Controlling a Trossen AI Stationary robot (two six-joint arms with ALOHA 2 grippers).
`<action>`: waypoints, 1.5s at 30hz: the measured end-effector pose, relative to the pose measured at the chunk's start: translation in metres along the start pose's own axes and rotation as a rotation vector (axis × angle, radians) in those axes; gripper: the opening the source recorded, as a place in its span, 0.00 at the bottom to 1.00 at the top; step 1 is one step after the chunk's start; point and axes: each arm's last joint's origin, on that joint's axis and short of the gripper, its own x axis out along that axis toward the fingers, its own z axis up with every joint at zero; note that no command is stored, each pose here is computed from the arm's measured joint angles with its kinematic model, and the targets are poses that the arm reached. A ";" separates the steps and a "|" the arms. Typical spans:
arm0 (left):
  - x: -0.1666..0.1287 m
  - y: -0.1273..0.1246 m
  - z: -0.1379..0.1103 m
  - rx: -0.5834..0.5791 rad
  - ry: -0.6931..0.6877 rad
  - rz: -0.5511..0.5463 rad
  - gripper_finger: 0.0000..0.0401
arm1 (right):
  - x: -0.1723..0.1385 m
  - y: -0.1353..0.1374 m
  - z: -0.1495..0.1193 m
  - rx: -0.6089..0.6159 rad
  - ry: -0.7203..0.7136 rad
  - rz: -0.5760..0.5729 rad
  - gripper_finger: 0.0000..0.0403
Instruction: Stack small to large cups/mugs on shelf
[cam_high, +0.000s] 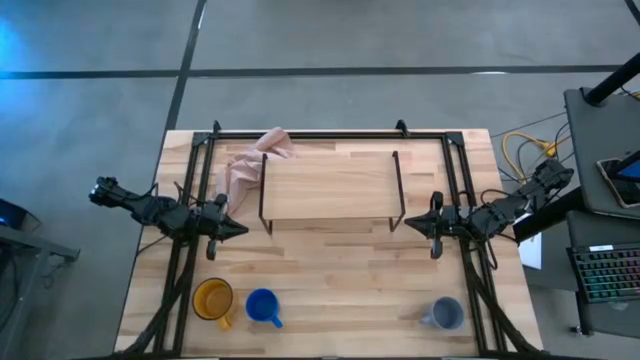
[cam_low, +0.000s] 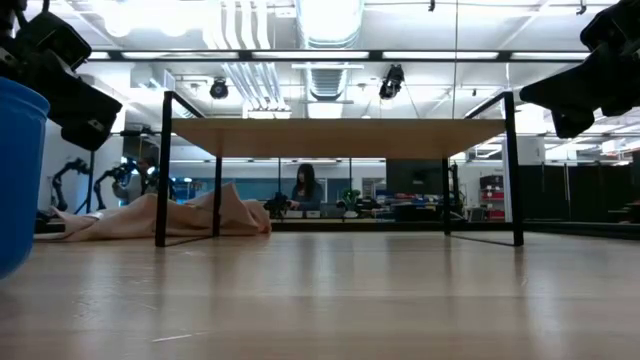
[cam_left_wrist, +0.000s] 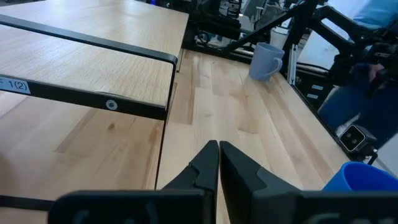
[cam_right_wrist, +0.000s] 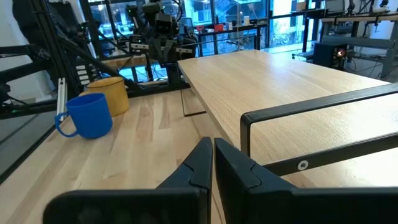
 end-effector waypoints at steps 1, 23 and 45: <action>0.000 0.000 0.000 0.000 0.000 0.000 0.00 | 0.000 0.000 0.000 0.000 0.000 0.000 0.03; 0.000 0.002 0.000 0.032 -0.004 0.049 0.00 | -0.002 0.002 0.020 0.202 -0.171 0.037 0.03; -0.030 -0.006 0.071 -0.356 -0.804 0.007 0.00 | -0.031 -0.018 0.078 0.562 -0.725 -0.089 0.03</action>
